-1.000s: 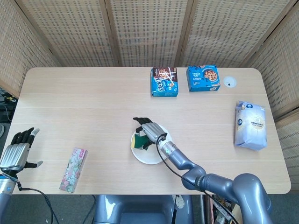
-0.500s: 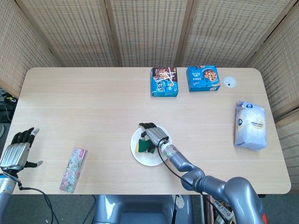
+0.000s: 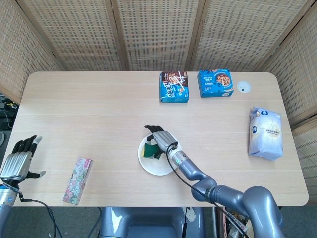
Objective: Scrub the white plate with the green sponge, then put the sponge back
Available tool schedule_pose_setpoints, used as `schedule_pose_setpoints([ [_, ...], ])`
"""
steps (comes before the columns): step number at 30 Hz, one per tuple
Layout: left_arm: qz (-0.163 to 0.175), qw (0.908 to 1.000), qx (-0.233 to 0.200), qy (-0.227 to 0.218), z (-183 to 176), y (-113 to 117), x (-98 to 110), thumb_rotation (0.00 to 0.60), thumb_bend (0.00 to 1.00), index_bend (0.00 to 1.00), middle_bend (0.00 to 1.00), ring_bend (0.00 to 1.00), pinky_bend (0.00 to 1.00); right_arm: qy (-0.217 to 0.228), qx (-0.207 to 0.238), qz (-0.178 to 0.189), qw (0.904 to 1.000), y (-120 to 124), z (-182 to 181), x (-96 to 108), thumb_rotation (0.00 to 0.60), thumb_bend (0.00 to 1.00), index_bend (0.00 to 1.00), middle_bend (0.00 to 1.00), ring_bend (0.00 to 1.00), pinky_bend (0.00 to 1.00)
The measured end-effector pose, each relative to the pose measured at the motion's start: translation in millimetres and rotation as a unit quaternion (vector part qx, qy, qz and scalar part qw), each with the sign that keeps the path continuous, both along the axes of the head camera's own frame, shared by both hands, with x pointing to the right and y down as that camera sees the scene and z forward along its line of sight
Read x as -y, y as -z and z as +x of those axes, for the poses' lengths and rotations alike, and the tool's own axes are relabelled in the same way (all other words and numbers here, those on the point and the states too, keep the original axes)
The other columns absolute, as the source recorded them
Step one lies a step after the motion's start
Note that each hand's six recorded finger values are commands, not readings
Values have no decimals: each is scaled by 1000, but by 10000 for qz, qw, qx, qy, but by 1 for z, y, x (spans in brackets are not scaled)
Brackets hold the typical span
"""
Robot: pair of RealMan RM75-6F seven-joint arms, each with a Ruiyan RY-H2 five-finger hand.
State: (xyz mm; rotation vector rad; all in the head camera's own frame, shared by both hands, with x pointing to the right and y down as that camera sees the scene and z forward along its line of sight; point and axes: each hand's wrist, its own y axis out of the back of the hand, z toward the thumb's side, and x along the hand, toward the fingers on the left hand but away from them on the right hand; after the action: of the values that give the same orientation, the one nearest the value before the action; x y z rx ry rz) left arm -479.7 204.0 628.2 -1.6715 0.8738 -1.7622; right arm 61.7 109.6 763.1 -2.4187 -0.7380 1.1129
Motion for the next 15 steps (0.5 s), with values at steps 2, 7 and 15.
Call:
schedule_pose_setpoints([
  [2,12,10000,-4,-9,0,1,0,600,0,0,0,0,0,-44,123,99,9999,11,-1,8,600,419,659,32,0,0],
  [7,22,10000,-35,-39,3,3,-2,600,0,0,0,0,0,-49,-54,674,9977,42,20,43,600,418,660,31,0,0],
  [15,51,9998,-115,-147,9,7,-5,600,0,0,0,0,0,149,-1759,1078,9784,45,96,67,600,418,660,10,0,0],
])
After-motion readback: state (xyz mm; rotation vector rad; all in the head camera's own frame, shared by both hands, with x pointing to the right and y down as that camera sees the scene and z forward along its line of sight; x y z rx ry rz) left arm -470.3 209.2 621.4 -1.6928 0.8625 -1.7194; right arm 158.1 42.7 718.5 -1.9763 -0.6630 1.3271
